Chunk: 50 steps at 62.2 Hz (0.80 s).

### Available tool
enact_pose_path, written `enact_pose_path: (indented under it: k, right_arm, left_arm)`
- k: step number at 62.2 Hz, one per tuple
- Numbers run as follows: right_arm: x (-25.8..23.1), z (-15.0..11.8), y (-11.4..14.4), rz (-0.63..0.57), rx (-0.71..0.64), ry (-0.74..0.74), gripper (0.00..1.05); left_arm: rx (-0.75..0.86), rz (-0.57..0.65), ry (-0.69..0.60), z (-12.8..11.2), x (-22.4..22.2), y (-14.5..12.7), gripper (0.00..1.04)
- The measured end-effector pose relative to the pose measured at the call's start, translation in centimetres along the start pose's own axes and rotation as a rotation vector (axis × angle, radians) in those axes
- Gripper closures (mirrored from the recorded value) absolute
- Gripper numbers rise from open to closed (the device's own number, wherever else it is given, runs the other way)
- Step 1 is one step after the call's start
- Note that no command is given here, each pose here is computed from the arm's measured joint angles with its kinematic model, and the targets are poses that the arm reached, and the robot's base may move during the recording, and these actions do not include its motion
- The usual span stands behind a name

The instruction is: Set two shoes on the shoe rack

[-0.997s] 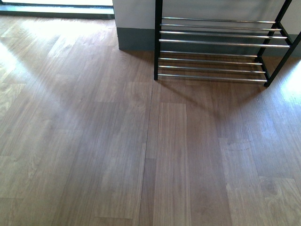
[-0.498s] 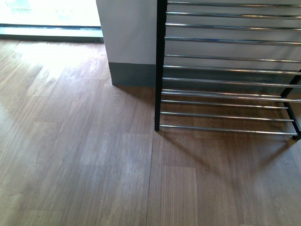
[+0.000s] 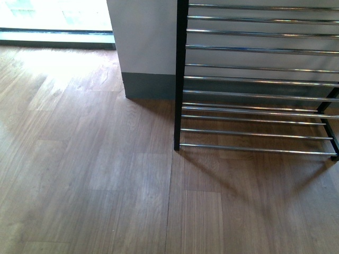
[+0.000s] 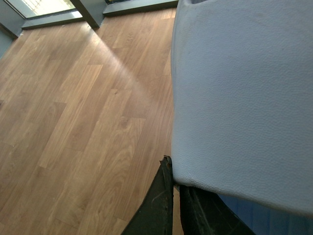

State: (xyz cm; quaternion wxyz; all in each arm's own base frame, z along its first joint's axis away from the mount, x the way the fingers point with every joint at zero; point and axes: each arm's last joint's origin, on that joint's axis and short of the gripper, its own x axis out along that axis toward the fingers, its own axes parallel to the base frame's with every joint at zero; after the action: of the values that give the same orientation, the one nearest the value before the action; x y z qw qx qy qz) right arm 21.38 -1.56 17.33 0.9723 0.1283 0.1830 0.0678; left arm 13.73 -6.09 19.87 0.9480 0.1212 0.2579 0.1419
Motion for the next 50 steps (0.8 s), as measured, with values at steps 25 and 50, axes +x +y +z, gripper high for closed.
enact_pose_path:
  k: [25, 50]
  right_arm:
    - [0.00, 0.01, 0.00, 0.000, 0.000, 0.000, 1.03]
    - [0.00, 0.01, 0.00, 0.001, 0.000, 0.000, 1.03]
  left_arm:
    - [0.000, 0.000, 0.000, -0.01, 0.00, 0.00, 1.03]
    - [0.000, 0.000, 0.000, -0.01, 0.00, 0.00, 1.03]
